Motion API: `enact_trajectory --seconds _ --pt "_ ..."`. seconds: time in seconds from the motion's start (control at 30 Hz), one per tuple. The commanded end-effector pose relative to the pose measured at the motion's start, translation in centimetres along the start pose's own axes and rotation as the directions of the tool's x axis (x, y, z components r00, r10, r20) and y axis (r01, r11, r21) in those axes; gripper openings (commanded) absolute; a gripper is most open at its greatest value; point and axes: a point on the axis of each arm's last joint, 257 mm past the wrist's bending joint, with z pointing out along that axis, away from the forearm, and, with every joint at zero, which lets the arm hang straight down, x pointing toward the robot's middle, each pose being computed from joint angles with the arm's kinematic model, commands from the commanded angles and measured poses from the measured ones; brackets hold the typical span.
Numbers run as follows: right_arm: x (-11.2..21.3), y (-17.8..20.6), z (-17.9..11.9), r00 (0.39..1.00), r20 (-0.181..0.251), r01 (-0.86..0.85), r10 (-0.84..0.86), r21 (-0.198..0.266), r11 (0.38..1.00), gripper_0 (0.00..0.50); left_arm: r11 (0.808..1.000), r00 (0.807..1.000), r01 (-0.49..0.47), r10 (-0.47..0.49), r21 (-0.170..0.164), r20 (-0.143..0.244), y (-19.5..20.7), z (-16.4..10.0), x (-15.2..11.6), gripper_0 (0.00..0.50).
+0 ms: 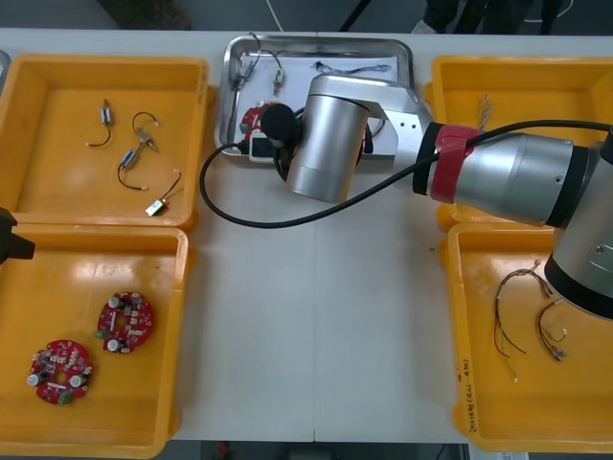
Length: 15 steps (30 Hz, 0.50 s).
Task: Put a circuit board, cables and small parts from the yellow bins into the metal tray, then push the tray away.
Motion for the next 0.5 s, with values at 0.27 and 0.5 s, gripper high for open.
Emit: enact_trajectory --seconds 0.27,0.5 --pt "-2.86 -3.96 -1.36 0.997 0.060 0.048 -0.053 0.070 0.996 0.000 0.996 0.995 -0.094 0.094 0.010 -0.012 -0.76 0.19 0.93 0.500" --pt "-2.93 -4.04 -1.32 0.996 0.064 0.058 -0.062 0.073 0.996 0.138 0.996 0.995 -0.094 0.094 0.010 -0.012 -0.76 0.19 0.93 0.500"
